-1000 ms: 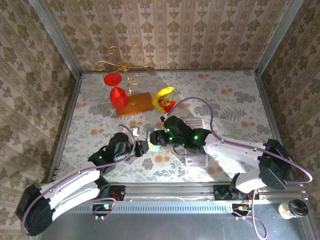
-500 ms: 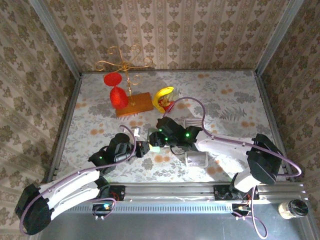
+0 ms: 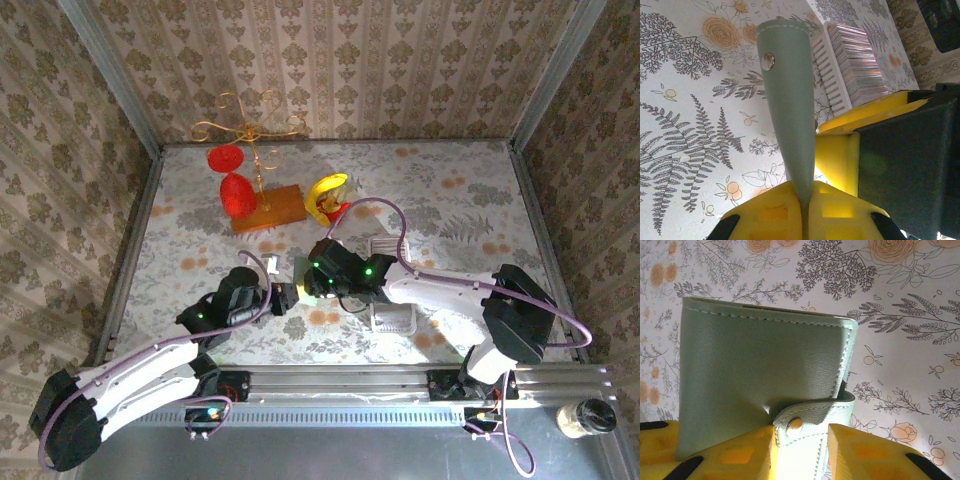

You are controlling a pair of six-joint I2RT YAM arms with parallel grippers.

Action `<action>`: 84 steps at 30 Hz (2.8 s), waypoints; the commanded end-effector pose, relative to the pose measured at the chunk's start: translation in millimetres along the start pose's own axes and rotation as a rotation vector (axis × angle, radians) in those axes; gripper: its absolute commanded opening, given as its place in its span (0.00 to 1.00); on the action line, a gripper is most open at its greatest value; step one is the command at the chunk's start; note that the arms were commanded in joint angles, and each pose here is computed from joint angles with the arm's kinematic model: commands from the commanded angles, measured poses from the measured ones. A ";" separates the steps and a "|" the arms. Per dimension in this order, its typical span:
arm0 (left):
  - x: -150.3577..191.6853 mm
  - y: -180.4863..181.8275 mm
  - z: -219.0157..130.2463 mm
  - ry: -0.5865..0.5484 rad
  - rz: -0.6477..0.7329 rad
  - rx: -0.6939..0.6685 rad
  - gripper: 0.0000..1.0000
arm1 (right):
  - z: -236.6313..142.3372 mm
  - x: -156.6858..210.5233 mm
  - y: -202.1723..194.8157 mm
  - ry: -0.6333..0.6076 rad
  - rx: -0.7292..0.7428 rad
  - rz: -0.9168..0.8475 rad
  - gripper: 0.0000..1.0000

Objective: Put the credit cards into the card holder
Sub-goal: Open the button on the card holder, then open the card holder at the center of the table.

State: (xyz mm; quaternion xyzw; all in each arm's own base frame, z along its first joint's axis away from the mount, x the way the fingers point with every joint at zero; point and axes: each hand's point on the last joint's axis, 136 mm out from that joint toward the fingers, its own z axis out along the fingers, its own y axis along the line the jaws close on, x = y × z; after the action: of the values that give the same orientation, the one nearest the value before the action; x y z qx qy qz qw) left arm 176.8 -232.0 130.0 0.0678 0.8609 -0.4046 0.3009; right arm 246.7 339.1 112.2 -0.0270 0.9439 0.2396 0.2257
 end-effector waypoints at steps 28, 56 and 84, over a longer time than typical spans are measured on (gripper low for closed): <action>-10.4 -14.0 -6.3 -0.055 -0.035 0.060 0.00 | -14.5 -3.3 -36.4 -0.092 -0.072 0.071 0.42; 17.6 -3.1 18.7 0.078 -0.090 0.014 0.31 | -13.6 16.5 -35.1 -0.026 -0.122 0.057 0.00; 14.4 31.3 29.5 0.059 -0.084 -0.248 0.78 | -35.8 12.9 -25.7 -0.068 -0.197 0.068 0.00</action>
State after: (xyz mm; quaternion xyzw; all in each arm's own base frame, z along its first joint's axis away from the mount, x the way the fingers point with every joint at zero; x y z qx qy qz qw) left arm 185.4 -244.1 77.7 0.0310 0.9184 -0.3117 0.2417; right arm 224.8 295.3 121.8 -0.0031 0.9100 0.3342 0.2453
